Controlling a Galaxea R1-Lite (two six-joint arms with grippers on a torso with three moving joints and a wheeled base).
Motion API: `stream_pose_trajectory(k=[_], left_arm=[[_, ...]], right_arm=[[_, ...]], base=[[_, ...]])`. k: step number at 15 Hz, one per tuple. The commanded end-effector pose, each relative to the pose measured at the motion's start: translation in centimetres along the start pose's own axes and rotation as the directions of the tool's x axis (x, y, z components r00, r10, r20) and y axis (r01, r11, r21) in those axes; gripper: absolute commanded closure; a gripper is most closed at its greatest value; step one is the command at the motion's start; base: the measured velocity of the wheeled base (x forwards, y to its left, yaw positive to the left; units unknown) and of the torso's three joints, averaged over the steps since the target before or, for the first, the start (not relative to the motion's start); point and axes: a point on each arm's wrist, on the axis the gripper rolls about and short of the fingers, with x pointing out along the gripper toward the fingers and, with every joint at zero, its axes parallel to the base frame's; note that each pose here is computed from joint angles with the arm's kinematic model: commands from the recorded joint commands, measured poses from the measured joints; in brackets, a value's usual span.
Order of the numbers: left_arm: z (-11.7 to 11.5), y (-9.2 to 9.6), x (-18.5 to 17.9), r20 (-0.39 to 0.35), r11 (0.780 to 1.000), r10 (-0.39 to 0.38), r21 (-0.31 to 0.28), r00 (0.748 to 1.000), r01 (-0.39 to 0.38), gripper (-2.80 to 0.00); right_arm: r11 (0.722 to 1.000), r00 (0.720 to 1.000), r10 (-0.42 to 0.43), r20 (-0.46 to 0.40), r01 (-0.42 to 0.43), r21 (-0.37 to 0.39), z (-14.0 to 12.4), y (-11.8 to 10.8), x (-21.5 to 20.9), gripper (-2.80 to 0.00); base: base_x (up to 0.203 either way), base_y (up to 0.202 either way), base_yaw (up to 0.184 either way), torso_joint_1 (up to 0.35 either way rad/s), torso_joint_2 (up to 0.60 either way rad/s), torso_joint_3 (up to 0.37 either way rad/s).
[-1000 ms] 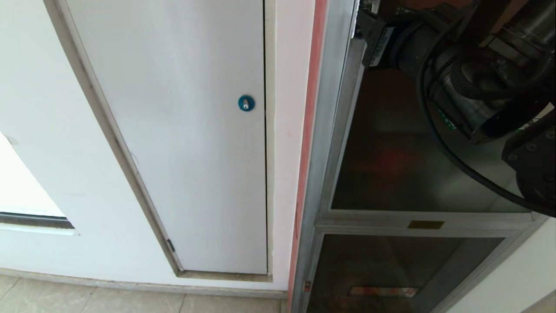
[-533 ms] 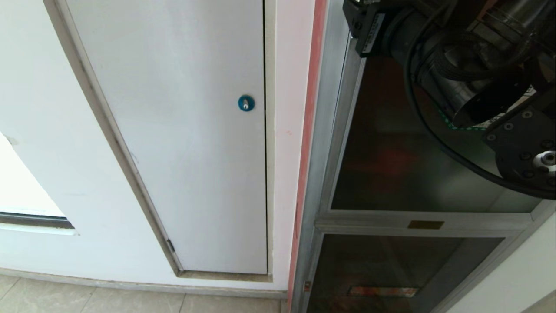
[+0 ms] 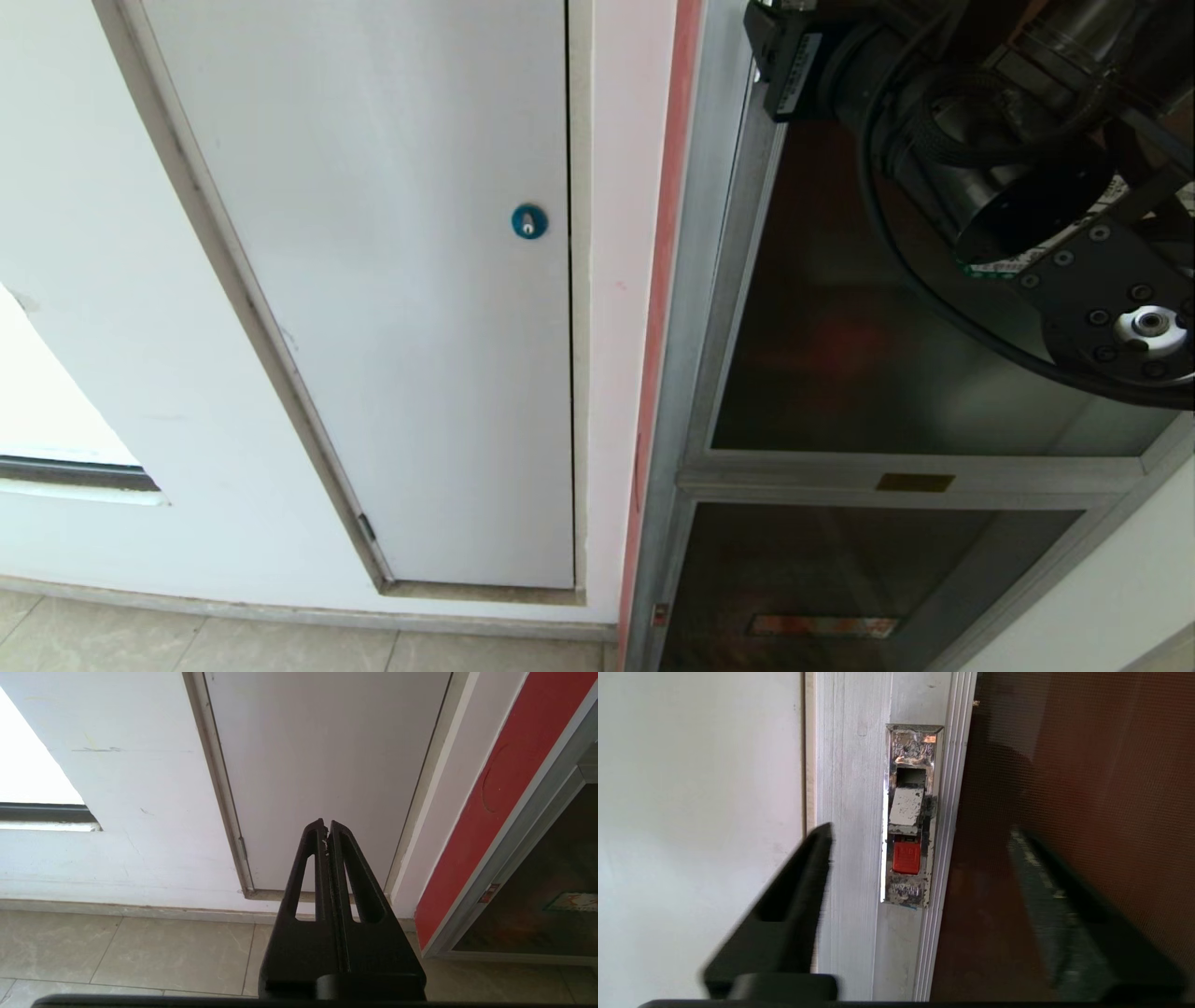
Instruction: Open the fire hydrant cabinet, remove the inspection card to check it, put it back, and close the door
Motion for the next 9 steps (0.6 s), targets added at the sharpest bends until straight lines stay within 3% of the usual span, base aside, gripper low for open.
stream_pose_trajectory(k=[1,9], left_arm=[[-0.04,0.0,0.02,-0.003,1.0,0.0,0.0,1.0,0.0,0.0],[-0.04,0.0,0.02,-0.003,1.0,0.0,0.0,1.0,0.0,0.0]], right_arm=[[1.0,1.0,-0.005,0.002,0.005,-0.002,-0.03,0.06,0.26,0.0],[1.0,1.0,0.003,-0.012,-0.003,-0.008,-0.34,0.53,0.93,0.0]], base=[[0.0,0.0,0.0,0.0,0.0,0.0],[0.0,0.0,0.0,0.0,0.0,0.0]])
